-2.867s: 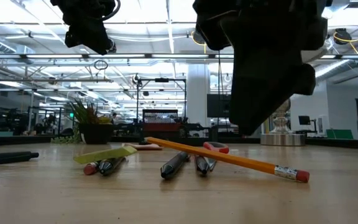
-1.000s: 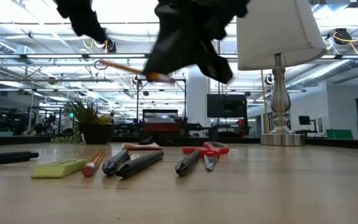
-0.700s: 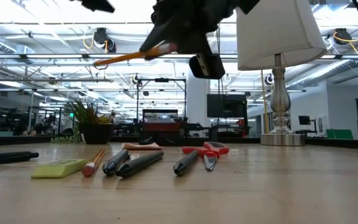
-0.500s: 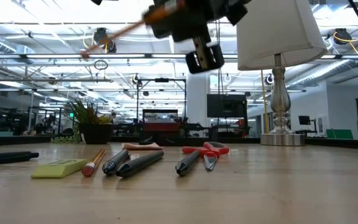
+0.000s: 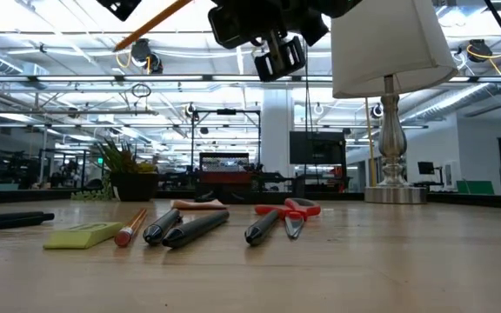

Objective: Pick and place office supplies into organizer
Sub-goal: Put the orange pencil into the black desk organizer

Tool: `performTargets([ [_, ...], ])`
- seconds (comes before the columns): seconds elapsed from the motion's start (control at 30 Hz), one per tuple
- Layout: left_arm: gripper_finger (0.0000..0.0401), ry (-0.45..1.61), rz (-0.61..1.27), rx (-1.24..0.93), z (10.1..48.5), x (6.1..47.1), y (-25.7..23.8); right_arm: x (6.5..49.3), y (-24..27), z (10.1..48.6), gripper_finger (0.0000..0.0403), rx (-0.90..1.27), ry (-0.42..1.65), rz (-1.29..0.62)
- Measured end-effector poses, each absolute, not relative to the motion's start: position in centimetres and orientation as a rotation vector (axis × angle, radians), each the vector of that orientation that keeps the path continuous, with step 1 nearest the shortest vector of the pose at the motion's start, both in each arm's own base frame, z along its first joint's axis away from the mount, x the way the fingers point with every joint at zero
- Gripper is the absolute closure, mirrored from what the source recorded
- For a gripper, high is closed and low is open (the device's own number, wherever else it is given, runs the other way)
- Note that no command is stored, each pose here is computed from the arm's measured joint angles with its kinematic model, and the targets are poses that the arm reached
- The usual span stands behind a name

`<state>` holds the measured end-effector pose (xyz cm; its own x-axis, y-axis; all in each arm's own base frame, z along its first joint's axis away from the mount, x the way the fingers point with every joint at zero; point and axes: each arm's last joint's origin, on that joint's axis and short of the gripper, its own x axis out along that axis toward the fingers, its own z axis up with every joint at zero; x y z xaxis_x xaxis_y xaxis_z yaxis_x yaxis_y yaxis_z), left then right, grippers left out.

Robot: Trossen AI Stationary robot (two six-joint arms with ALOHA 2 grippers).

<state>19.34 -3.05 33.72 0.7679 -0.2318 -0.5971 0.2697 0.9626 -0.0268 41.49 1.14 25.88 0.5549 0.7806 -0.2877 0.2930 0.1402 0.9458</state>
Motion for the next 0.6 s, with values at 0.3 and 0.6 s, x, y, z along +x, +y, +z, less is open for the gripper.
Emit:
performTargets([
  [0.3,0.0281,0.644,-0.340,0.095,33.6,19.2,-4.4,41.7,0.4,26.6,0.0387,1.507,0.977,0.504],
  [0.6,0.0281,0.781,-0.279,0.105,31.2,21.8,-5.2,41.9,0.5,27.2,0.0387,1.571,0.977,0.526],
])
